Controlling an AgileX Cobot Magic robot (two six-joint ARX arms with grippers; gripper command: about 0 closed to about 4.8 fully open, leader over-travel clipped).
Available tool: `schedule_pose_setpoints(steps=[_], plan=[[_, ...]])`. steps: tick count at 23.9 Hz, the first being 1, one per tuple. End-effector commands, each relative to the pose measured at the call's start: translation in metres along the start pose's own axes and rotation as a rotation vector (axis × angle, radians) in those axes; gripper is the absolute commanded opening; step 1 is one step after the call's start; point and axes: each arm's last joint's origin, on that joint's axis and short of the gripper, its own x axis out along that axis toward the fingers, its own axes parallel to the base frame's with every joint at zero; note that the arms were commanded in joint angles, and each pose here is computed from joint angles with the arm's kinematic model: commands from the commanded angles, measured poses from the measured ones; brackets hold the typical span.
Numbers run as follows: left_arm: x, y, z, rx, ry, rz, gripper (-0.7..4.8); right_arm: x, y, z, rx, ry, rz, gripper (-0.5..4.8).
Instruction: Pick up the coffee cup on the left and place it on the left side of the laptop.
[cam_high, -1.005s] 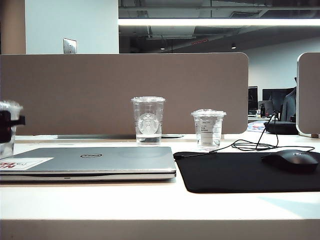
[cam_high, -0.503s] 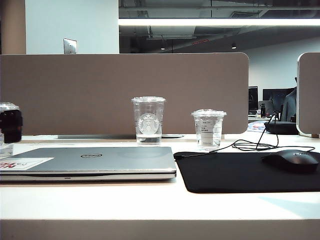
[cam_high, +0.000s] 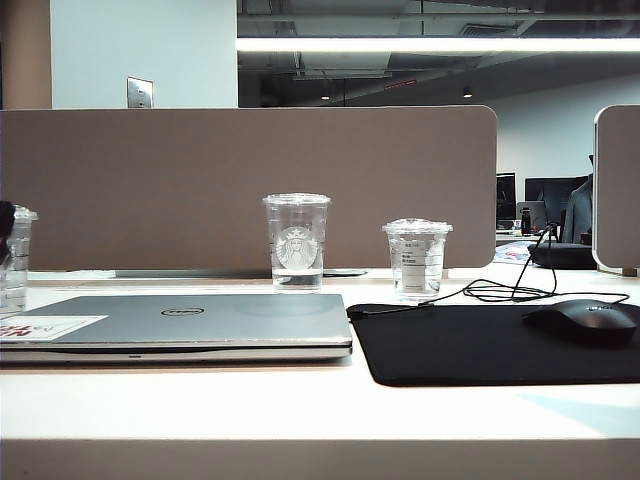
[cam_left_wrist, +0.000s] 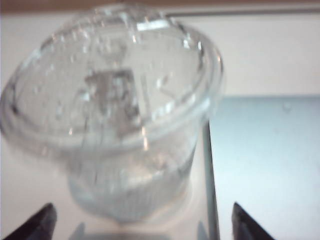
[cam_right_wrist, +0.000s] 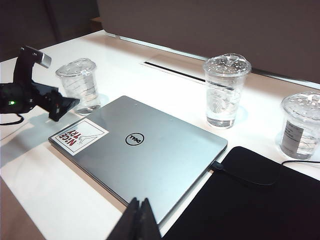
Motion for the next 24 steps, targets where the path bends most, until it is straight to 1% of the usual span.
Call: schedule_pose_setpoints(steps=[1,5,6,7,9,10,11,13,15,16,19,20,22,24], plan=[[-0.012,0.001,0.003,0.018,0.06,-0.002,4.79,-0.001,0.0,0.004,-0.001,-0.032,0.004,-0.04],[-0.031,0.002,0.009,0.016,0.091,-0.005,4.79,-0.001,0.0,0.005,-0.001,-0.039,0.003,-0.03],[-0.036,0.002,0.011,0.016,0.093,-0.005,4.66,-0.001,0.0,0.005,-0.001,-0.038,0.003,-0.03],[-0.041,0.003,0.013,0.016,0.092,-0.005,4.19,-0.001,0.0,0.005,-0.001,-0.038,0.003,-0.03],[-0.053,0.004,0.017,0.019,0.087,-0.004,2.89,-0.001,0.0,0.005,-0.001,-0.037,0.003,-0.03],[-0.059,0.004,0.02,0.02,0.076,-0.002,2.14,-0.001,0.0,0.005,-0.001,-0.037,0.003,-0.03],[-0.071,0.005,0.025,0.018,0.049,0.007,0.95,-0.001,0.0,0.005,-0.001,-0.035,-0.001,-0.03],[-0.082,0.006,0.03,0.016,0.011,0.003,-0.14,-0.001,0.0,0.005,-0.001,-0.034,-0.001,-0.03],[-0.093,0.006,0.033,0.011,-0.022,-0.02,-0.06,-0.001,0.0,0.004,-0.001,-0.032,-0.001,-0.03],[-0.106,0.005,0.036,-0.013,-0.056,-0.056,-0.05,-0.001,0.0,0.004,-0.001,-0.03,-0.001,-0.03],[-0.129,0.005,0.039,-0.035,-0.123,-0.099,-0.06,-0.001,0.0,0.004,-0.001,-0.027,-0.001,-0.03],[-0.14,0.005,0.039,-0.038,-0.153,-0.1,-0.06,-0.001,0.0,0.004,-0.001,-0.028,-0.001,-0.03],[-0.149,0.006,0.039,-0.044,-0.183,-0.099,-0.06,-0.001,0.0,0.004,-0.001,-0.028,-0.001,-0.03],[-0.156,0.006,0.038,-0.07,-0.206,-0.1,-0.05,-0.001,0.0,0.004,-0.001,-0.027,-0.001,-0.03]])
